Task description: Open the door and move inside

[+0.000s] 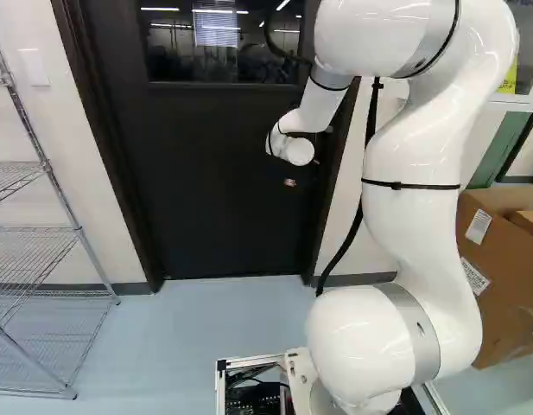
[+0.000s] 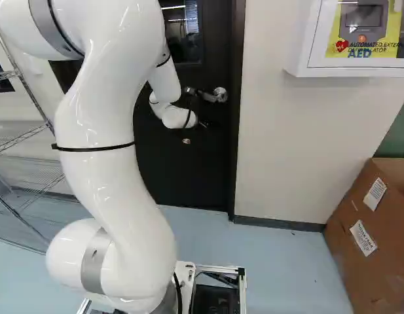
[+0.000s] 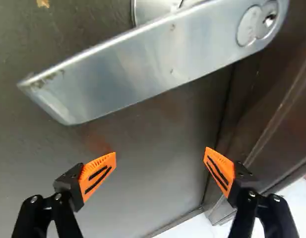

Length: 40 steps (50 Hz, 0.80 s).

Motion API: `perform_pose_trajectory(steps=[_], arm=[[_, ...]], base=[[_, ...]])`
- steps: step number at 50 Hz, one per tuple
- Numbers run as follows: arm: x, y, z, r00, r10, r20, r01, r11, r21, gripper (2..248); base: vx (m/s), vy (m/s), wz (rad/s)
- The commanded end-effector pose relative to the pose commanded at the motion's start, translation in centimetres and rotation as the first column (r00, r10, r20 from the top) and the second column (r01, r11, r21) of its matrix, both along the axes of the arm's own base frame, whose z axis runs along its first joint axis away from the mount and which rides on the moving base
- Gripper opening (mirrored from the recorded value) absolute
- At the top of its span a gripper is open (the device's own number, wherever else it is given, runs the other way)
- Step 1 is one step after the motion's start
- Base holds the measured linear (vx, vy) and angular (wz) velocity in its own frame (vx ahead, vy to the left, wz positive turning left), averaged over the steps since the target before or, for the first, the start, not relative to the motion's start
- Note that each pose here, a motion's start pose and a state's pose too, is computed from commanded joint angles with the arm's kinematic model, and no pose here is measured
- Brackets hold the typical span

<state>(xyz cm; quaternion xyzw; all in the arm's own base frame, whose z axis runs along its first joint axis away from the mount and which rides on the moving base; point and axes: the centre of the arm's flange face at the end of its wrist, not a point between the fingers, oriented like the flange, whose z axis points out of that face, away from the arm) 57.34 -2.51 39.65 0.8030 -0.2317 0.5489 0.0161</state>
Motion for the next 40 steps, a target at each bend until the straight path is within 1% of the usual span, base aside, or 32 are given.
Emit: perform_pose_trajectory(steps=[16,29,35,40], arm=[[3.2,0.1,-0.4,1.0,0.002,0.019,-0.002,1.0,0.0,247],[5.7,0.7,-0.7,0.999,0.012,0.036,-0.012,1.0,0.0,247],[6.8,1.3,-0.8,0.999,0.028,0.044,-0.028,1.0,-0.006,247],[7.7,1.9,-0.9,0.997,0.056,0.05,-0.055,0.998,-0.019,247]], base=[[0.0,0.0,0.0],[0.0,0.0,0.0],[0.0,0.0,0.0],[0.0,0.0,0.0]])
